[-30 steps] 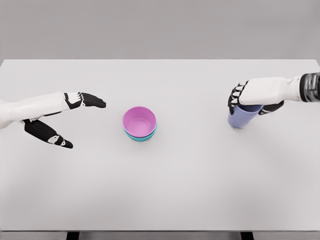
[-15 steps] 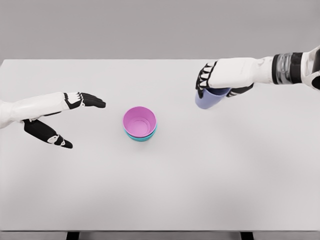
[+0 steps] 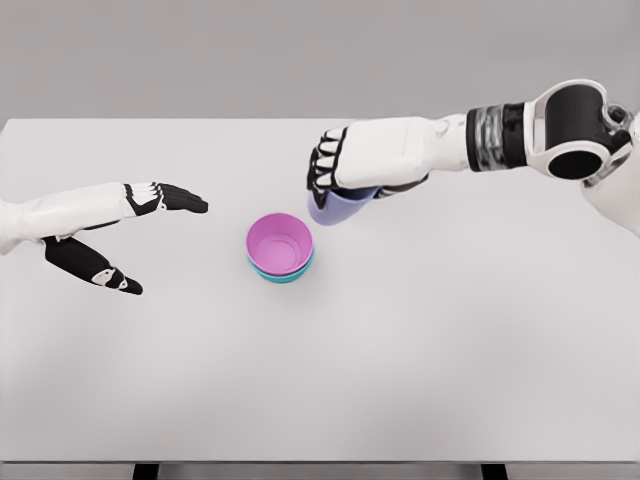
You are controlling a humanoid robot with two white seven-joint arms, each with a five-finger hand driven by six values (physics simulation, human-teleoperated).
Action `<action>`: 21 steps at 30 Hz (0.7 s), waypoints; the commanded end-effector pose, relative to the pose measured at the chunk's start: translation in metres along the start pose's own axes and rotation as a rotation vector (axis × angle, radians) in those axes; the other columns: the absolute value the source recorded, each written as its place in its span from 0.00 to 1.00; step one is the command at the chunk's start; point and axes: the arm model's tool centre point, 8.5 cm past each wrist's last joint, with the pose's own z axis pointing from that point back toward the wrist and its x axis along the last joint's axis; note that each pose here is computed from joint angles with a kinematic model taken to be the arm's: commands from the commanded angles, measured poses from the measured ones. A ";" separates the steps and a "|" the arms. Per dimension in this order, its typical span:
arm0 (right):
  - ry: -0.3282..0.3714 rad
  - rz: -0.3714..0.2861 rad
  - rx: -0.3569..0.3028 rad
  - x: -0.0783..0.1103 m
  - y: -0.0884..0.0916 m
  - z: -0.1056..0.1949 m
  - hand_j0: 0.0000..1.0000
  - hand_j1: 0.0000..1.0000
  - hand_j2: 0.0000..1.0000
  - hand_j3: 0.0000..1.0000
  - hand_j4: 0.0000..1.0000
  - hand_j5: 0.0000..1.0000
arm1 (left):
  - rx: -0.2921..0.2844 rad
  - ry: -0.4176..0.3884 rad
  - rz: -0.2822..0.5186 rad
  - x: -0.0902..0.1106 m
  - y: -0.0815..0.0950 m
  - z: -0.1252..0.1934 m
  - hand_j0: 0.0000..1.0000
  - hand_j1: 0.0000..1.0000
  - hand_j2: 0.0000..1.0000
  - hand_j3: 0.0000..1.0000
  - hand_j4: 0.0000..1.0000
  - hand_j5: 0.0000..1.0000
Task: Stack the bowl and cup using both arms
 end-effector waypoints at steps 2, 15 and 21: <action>-0.047 0.025 -0.026 0.015 -0.011 -0.010 0.52 0.52 0.52 0.52 0.52 0.52 | 0.005 0.000 0.006 0.000 0.001 0.001 1.00 1.00 1.00 1.00 1.00 1.00; -0.123 0.039 -0.012 0.034 -0.010 -0.036 0.53 0.53 0.53 0.53 0.53 0.53 | 0.004 -0.003 0.007 0.000 0.000 0.000 1.00 1.00 1.00 1.00 1.00 1.00; -0.119 0.019 -0.015 0.028 -0.009 -0.046 0.53 0.53 0.53 0.53 0.53 0.53 | 0.004 -0.003 0.007 0.000 0.000 0.000 1.00 1.00 1.00 1.00 1.00 1.00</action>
